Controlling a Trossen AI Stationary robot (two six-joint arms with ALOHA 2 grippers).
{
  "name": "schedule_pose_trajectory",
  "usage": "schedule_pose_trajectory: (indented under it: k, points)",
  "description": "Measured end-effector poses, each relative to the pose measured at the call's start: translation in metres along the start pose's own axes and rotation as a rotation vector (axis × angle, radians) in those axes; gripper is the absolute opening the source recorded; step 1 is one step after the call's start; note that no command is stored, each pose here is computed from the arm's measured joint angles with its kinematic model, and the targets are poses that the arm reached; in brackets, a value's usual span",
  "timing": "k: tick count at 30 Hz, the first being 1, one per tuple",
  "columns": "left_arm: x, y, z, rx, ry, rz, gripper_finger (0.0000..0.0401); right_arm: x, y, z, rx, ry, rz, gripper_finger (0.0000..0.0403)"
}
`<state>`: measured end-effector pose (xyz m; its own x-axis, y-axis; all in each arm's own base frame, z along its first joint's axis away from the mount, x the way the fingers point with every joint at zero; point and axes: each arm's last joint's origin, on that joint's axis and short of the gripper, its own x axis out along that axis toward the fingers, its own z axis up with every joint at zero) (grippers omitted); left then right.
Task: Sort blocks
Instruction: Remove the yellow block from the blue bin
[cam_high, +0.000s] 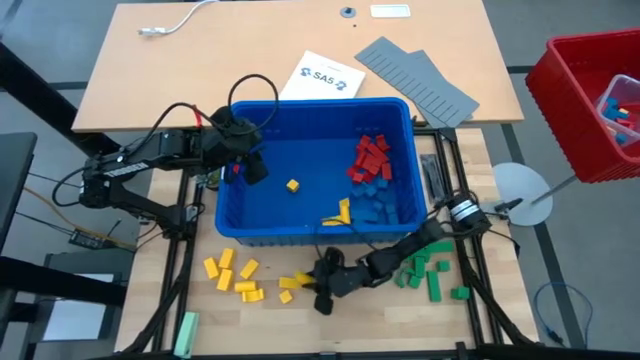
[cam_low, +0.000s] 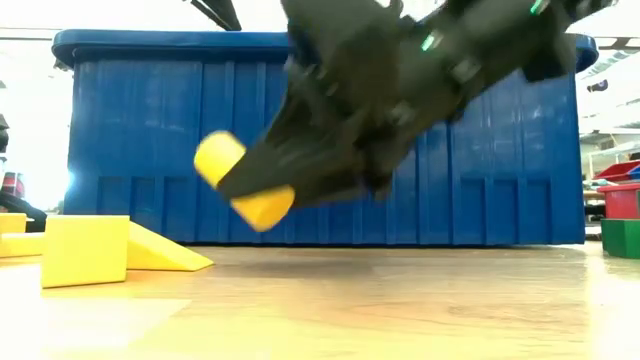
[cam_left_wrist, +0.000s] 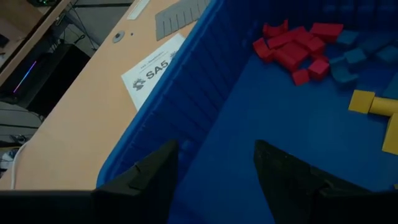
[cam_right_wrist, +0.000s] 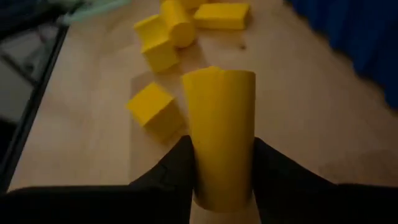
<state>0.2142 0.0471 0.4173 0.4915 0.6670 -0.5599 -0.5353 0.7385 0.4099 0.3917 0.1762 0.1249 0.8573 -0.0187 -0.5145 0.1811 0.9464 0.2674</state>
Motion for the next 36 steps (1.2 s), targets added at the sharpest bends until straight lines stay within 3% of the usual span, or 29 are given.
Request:
schedule_pose_trajectory:
  k: [4, 8, 11, 14, 19, 25, 29, 33, 36]
  points:
    - [0.0, 0.0, 0.0, -0.003, -0.004, 0.0, 0.0218, 0.018, -0.014, -0.006, 0.081, -0.016, -0.019, 0.0168]
    - [0.0, 0.0, 0.0, -0.002, -0.004, -0.001, 0.0218, 0.02, -0.015, -0.005, 0.045, 0.021, 0.034, 0.0232]
    - [0.0, 0.0, 0.0, -0.002, -0.003, 0.0, 0.0218, 0.007, -0.004, 0.003, 0.013, 0.032, 0.092, 0.0257]
    - [0.0, 0.0, 0.0, -0.003, -0.004, 0.0, 0.0218, -0.018, 0.008, 0.023, 0.007, 0.018, 0.123, 0.0263]
    - [0.0, 0.0, 0.001, -0.006, -0.007, 0.0, 0.0218, -0.067, 0.026, 0.052, -0.108, -0.023, 0.146, 0.025]
    - [0.0, 0.0, 0.001, -0.01, -0.007, -0.001, 0.0219, -0.132, 0.035, 0.098, -0.226, -0.189, 0.198, 0.0229]
    - [0.0, 0.0, 0.002, -0.024, -0.018, -0.001, 0.0219, -0.164, 0.015, 0.136, -0.325, -0.348, 0.064, 0.0217]
    - [0.0, 0.0, 0.003, -0.025, -0.03, -0.001, 0.0219, -0.181, -0.019, 0.169, -0.458, -0.449, -0.193, 0.0212]
    - [0.0, 0.0, 0.007, -0.047, -0.06, -0.001, 0.0219, -0.186, -0.049, 0.189, -0.49, -0.468, -0.348, 0.0212]
